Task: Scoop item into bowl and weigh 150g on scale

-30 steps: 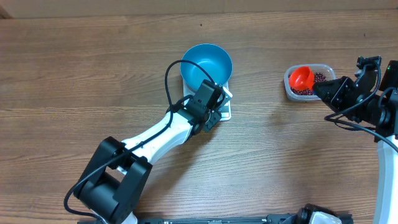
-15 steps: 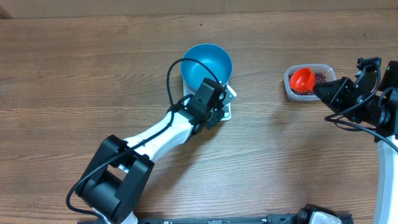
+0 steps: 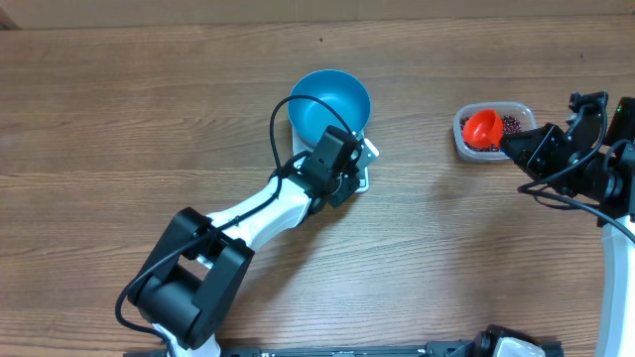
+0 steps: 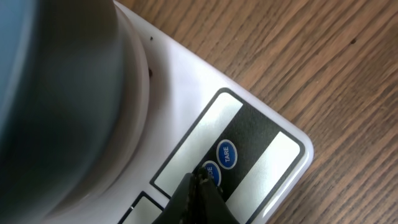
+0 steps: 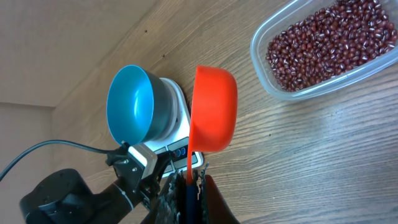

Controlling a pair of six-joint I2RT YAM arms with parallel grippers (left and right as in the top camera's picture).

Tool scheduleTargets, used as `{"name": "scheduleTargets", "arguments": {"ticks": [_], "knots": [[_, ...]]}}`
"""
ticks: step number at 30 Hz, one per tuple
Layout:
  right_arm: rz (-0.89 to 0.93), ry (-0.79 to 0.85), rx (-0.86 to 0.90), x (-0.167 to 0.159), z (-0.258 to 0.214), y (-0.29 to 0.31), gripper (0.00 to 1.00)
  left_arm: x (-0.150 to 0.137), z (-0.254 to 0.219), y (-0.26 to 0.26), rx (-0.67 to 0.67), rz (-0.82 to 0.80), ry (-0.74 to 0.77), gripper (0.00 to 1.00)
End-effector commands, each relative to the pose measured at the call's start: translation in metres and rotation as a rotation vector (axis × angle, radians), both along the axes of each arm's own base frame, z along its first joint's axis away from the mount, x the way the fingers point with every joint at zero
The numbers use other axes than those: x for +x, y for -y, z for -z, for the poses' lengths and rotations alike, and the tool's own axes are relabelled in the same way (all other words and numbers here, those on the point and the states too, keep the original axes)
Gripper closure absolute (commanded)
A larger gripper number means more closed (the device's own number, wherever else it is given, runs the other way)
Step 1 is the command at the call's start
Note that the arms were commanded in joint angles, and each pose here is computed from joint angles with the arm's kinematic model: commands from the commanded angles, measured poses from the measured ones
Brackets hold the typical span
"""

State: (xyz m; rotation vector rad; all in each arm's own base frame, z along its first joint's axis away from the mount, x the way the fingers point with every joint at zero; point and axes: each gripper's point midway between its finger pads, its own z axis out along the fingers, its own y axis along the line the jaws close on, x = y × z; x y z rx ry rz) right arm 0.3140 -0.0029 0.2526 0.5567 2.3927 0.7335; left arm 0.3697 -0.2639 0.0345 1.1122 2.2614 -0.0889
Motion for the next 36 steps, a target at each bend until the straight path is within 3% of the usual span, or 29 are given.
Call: {"name": "scheduleTargets", "arguments": {"ticks": [1, 36], "knots": [[0.002, 0.035, -0.022, 0.0, -0.011, 0.002, 0.96, -0.006, 0.012, 0.001, 0.019, 0.023, -0.02, 0.96], [0.002, 0.035, -0.022, 0.0, -0.011, 0.002, 0.96, -0.006, 0.024, -0.012, 0.094, 0.012, -0.026, 0.96]]}}
